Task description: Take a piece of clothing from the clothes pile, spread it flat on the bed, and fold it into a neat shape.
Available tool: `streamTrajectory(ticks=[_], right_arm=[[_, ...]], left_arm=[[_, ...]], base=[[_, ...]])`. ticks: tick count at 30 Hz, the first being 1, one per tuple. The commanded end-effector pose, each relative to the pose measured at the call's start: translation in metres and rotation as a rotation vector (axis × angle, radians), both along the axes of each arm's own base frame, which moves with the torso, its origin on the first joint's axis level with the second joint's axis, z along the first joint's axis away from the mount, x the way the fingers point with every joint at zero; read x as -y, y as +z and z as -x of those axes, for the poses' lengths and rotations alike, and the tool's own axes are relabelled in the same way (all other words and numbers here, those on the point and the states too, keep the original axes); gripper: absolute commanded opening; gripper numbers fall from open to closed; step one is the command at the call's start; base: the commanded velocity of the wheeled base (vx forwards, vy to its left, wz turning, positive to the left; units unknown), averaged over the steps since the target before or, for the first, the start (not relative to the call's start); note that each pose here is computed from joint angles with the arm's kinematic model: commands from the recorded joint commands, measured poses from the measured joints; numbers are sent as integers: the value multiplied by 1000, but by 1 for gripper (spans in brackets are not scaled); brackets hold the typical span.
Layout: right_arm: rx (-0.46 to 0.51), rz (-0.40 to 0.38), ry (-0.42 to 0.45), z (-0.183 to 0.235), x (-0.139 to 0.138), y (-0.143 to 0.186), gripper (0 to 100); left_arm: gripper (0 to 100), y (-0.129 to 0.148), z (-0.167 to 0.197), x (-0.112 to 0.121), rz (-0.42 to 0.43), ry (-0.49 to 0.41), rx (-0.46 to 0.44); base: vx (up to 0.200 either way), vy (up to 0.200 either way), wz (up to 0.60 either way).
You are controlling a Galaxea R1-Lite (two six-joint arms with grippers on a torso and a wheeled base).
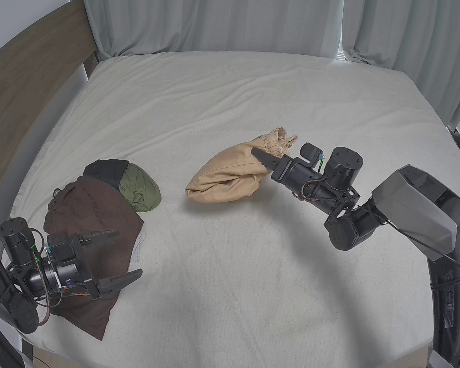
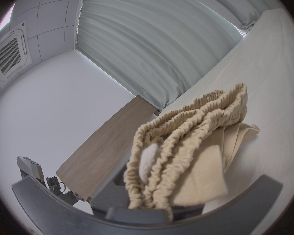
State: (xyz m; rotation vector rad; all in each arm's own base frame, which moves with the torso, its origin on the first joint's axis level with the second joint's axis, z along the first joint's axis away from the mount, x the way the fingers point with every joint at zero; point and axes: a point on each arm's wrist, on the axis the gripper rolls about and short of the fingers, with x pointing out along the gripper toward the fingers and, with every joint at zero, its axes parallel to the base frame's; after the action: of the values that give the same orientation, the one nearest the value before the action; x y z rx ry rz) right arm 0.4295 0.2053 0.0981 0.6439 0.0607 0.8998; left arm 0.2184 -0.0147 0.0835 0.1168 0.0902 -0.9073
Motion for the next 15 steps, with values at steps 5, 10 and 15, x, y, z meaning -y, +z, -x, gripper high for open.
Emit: streamTrajectory(ticks=[5, 10, 15], right_arm=[[10, -5, -10, -14, -1, 11, 0], [28, -12, -10, -21, -4, 27, 0], [35, -15, -10, -27, -7, 38, 0]], left_arm=[[100, -1, 0, 0, 0, 0, -3], [100, -1, 0, 0, 0, 0, -3], [100, -1, 0, 0, 0, 0, -5]], base=[[0, 0, 0], [0, 0, 0], [0, 0, 0]])
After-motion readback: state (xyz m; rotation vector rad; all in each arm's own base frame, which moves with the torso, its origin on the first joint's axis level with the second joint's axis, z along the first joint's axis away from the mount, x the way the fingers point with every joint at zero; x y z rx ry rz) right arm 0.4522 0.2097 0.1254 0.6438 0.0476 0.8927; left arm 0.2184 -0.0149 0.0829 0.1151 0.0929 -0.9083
